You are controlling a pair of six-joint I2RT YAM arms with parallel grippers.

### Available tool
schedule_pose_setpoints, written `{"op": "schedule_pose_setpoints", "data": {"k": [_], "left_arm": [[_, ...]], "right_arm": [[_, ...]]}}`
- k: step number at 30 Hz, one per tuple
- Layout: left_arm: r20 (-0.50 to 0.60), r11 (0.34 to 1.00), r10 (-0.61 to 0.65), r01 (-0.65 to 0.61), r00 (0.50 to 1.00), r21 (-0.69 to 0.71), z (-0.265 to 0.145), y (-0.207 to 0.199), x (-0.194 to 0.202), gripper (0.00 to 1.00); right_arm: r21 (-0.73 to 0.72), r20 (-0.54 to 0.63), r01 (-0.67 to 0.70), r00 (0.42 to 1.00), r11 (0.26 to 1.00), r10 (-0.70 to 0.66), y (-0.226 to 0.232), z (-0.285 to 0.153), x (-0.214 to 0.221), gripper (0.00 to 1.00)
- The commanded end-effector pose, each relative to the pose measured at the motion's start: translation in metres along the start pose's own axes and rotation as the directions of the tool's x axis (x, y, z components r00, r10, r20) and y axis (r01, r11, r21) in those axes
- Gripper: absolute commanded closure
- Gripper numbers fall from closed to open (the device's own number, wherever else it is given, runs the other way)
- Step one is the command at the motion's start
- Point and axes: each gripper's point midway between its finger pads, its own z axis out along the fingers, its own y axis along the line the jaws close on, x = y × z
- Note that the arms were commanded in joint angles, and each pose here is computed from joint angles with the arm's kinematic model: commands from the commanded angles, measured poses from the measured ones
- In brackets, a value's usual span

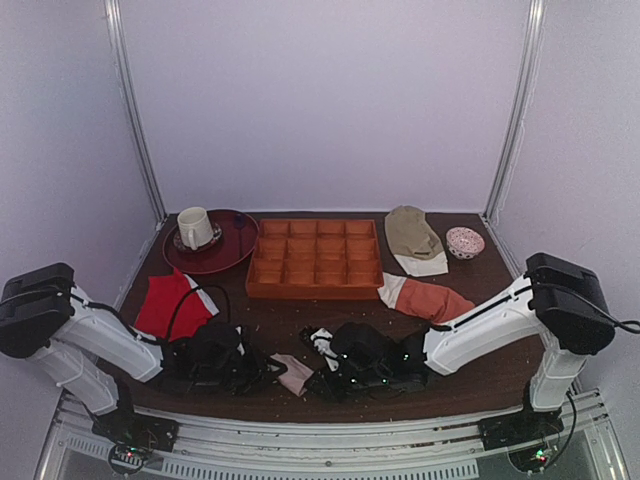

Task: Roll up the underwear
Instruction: Roll the underwear at the center of the board.

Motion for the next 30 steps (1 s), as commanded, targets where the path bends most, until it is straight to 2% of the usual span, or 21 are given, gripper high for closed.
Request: {"op": "schedule_pose_setpoints", "data": {"k": [1,4,12,30], "left_arm": [[-0.014,1.000,-0.002,0.002,1.000,0.011,0.003,-0.006,0.002,1.00],[-0.015,1.000,-0.005,0.006,1.000,0.012,0.004,-0.006,0.002,1.00],[-0.021,1.000,-0.010,0.011,1.000,0.014,0.004,-0.006,0.004,1.00],[-0.022,1.000,-0.025,0.025,0.999,0.017,0.002,-0.005,0.004,1.00]], "right_arm": [[0.190,0.046,0.167,0.983,0.968,-0.178,0.000,-0.014,-0.023,0.68],[0.212,0.098,0.183,0.973,0.960,-0.207,0.007,-0.017,-0.034,0.66],[0.236,0.101,0.236,0.959,0.943,-0.265,0.021,-0.010,-0.043,0.62],[0.270,-0.001,0.335,0.938,0.903,-0.347,0.030,0.032,-0.016,0.61]]}}
